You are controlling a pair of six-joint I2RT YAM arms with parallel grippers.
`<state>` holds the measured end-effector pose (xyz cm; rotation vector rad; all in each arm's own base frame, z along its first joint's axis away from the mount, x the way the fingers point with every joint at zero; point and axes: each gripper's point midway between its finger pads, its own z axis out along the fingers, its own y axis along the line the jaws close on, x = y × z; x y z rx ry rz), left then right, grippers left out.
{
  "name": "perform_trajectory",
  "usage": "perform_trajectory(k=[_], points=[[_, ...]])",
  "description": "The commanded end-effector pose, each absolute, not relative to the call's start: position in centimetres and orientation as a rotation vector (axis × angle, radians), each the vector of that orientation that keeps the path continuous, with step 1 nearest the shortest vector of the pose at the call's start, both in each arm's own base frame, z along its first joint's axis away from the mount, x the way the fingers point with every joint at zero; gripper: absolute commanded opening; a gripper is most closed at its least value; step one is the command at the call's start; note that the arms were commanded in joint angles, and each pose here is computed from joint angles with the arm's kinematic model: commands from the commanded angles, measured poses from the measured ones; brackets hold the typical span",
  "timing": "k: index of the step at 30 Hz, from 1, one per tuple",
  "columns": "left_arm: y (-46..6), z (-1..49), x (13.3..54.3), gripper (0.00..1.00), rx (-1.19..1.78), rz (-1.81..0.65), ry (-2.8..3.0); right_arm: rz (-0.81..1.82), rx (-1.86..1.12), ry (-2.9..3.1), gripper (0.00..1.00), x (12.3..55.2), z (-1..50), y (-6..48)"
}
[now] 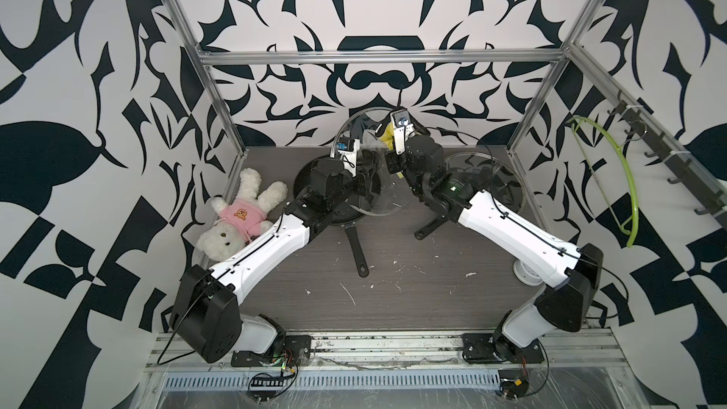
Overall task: Wipe the pot lid with a cloth
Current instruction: Wipe the pot lid.
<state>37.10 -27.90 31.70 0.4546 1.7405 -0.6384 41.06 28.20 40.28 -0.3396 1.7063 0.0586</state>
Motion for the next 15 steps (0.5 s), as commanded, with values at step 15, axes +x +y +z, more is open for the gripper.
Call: perform_trajectory(k=[15], points=[[-29.3,42.4,30.9,0.0,1.292,0.14,0.727,0.206,-0.886,1.826,0.0,41.4,39.8,37.0]])
